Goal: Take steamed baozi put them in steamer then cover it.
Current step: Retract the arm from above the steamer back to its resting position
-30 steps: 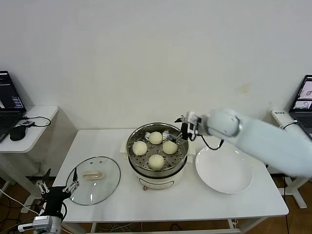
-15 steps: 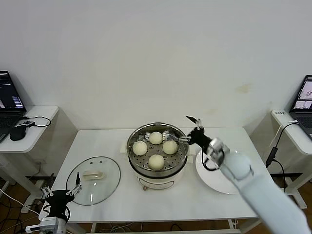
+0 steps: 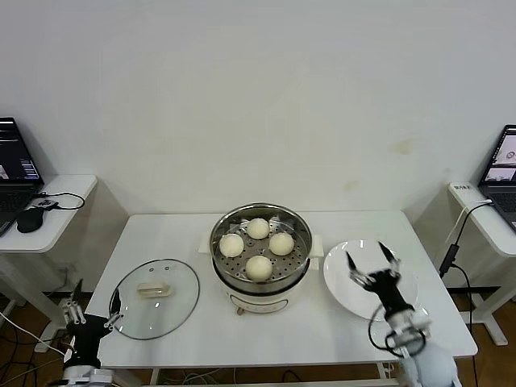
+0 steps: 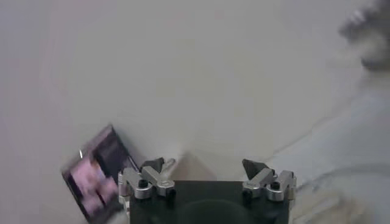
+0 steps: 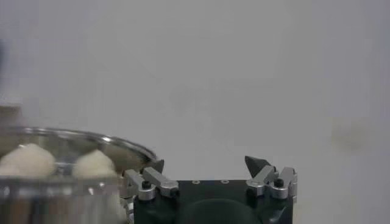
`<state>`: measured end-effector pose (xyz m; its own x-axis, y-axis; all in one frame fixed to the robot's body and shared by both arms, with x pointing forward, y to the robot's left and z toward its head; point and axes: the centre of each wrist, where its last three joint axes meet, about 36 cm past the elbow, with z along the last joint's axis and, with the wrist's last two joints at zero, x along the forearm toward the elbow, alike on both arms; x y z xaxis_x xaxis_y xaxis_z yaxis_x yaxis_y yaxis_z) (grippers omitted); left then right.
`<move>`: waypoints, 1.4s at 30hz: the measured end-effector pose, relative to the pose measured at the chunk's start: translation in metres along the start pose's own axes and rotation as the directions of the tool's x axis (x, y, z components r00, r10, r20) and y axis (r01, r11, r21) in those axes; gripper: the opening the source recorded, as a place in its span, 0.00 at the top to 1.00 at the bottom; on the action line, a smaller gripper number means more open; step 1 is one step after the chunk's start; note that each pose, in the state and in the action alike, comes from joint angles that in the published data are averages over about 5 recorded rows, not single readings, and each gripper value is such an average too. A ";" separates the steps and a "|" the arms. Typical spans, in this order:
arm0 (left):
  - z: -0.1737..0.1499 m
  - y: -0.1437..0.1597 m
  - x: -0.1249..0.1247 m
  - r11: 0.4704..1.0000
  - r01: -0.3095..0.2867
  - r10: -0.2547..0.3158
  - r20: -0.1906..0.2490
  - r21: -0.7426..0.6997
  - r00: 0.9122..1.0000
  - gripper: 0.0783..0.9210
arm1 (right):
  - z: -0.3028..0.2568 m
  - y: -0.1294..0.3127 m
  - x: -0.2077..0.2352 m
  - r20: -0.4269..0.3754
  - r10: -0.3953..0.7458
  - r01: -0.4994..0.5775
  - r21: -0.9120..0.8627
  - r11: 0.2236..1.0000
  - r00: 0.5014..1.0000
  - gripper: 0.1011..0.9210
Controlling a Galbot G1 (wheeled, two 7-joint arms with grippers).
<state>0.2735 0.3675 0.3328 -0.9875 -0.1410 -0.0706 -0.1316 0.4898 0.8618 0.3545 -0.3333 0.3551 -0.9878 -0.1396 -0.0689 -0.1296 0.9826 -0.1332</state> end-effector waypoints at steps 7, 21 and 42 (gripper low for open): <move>0.026 -0.007 -0.010 0.936 -0.071 0.106 0.083 -0.346 0.991 0.12 | 0.012 -0.011 0.053 -0.049 0.143 -0.144 -0.012 0.989 0.988 0.12; 0.048 -0.022 -0.037 0.813 -0.135 0.239 0.114 -0.566 0.964 0.12 | 0.022 -0.016 0.106 -0.105 0.268 -0.270 -0.007 0.963 0.958 0.12; 0.054 -0.046 -0.077 0.777 -0.144 0.284 0.137 -0.612 0.949 0.12 | 0.031 -0.007 0.132 -0.155 0.315 -0.317 0.010 0.948 0.936 0.12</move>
<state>0.3511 0.4024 0.2712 -0.9863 0.1236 0.1091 0.0934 -0.1259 0.9876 0.2277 -0.3623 0.3162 -0.9792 0.1974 0.0467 0.1911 0.9749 -0.1146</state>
